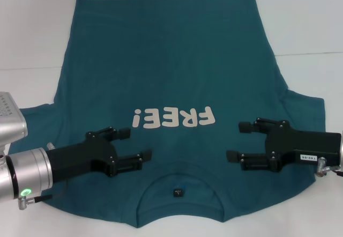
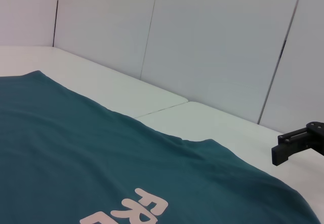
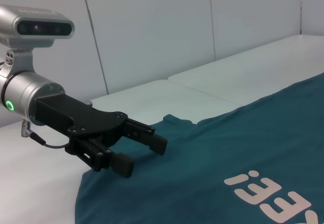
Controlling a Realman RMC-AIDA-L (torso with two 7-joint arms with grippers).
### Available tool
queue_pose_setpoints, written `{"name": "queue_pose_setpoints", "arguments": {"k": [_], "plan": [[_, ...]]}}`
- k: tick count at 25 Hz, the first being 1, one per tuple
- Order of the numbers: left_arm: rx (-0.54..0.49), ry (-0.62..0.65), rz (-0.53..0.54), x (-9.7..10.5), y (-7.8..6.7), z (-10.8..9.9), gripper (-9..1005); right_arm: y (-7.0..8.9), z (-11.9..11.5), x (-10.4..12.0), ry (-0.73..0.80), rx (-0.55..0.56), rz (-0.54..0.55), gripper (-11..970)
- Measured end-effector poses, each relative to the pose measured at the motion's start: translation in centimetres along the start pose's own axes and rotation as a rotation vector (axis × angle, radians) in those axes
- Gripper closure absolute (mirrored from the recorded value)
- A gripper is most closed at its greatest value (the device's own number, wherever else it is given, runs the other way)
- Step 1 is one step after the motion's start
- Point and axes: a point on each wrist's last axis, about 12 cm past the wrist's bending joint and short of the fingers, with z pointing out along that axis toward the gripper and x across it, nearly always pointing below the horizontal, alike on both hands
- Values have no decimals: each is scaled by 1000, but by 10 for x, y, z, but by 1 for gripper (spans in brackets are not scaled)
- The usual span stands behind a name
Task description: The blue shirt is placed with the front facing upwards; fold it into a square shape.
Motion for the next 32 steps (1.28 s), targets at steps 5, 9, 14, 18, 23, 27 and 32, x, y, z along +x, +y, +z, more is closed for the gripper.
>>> {"name": "queue_pose_setpoints", "arguments": {"k": [5,9,14,18,23,27,32], "plan": [[1,0,-1,0,0,0,128,0,0,0,0,0,0,44],[0,1,-5,2,-1,0,128,0,0,0,0,-1,-1,44],[-45,-35,-74,-2,6,-12,128,0,0,-1,0,-1,0,44],[-176,-80,-313,-8,32,-53,129,0,-1,1,0,3,7,44],[-323,-100,-568,-4,54,-97,129,0,-3,3,-1,11,13,44],[-390,-48,-635,4,58,-114,129,-1,-3,4,2,20,10,43],[-478,-8,-697,14,63,-126,128,-2,-1,4,19,27,5,43]]}}
